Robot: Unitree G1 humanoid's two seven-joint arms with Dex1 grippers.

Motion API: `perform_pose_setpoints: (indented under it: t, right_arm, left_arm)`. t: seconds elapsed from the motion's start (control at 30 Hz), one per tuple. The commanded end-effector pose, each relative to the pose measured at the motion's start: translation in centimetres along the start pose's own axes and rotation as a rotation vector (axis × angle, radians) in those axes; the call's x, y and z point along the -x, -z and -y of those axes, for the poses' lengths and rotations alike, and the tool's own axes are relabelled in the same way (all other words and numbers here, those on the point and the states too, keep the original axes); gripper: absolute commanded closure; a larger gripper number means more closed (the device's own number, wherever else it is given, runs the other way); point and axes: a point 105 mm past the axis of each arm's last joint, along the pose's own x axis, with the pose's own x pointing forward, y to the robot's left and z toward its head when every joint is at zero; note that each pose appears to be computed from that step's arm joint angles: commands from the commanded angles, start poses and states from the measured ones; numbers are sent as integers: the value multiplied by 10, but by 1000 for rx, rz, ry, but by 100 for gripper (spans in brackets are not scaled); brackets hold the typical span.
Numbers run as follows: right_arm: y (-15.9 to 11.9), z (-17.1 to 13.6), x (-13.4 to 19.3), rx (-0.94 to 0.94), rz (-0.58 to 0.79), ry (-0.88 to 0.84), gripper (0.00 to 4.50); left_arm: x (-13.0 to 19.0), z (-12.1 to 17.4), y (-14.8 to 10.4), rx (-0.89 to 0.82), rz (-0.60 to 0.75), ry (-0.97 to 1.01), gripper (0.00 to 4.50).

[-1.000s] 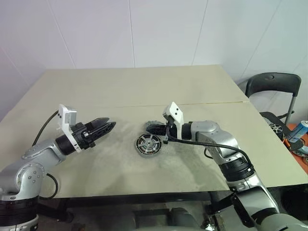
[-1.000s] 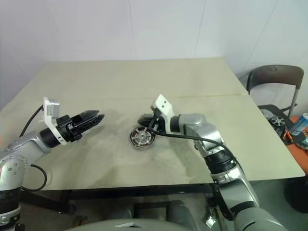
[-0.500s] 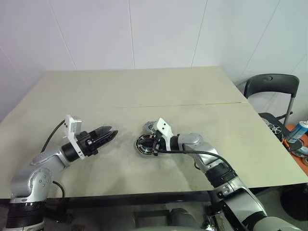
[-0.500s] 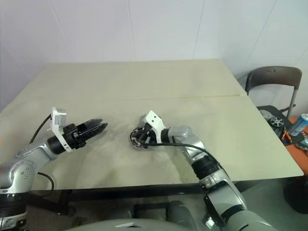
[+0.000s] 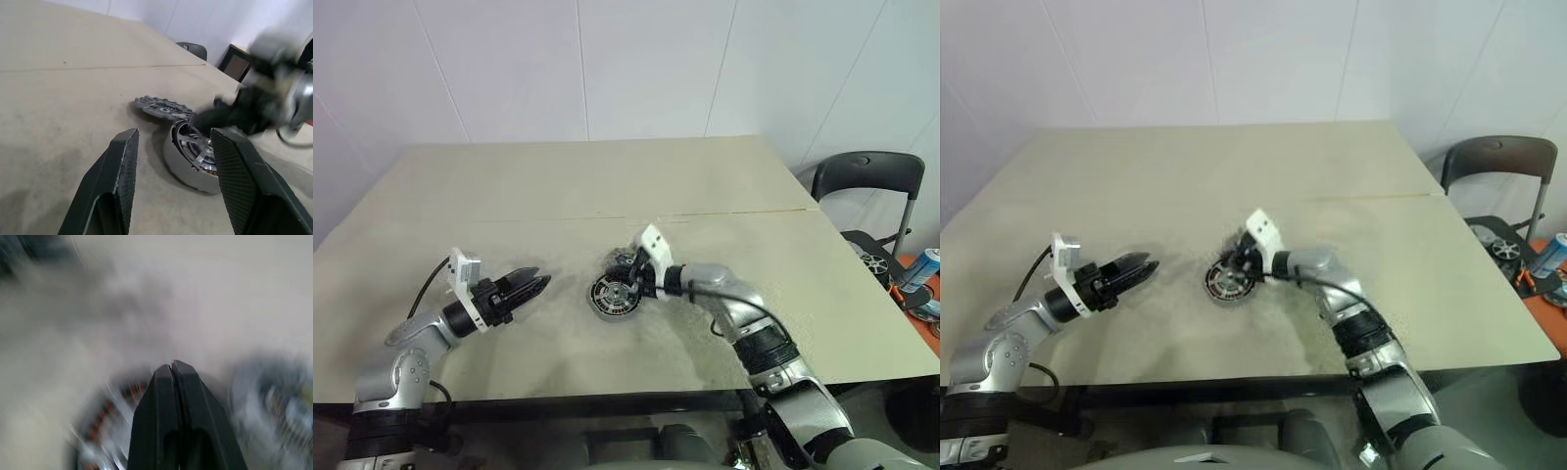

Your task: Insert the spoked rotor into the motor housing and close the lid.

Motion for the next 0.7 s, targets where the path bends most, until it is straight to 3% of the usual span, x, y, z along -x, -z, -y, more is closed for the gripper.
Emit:
perform_pose_setpoints:
  t: [0.03,0.17,0.53,0.63,0.7]
  right_arm:
    - [2,12,-8,66,-17,109,447]
    - [-12,2,-8,45,56,58,447]
    - [-71,-28,22,-271,319,-222,447]
    - [-62,-26,17,-261,270,-201,447]
    - [-23,-20,4,-118,89,-99,447]
  left_arm:
    - [-1,0,-11,-43,29,14,203]
    - [-1,2,-10,-40,27,16,203]
    - [-9,8,-17,-40,28,11,203]
    - [-12,8,-19,-44,25,11,203]
    - [-14,9,-20,-42,26,14,203]
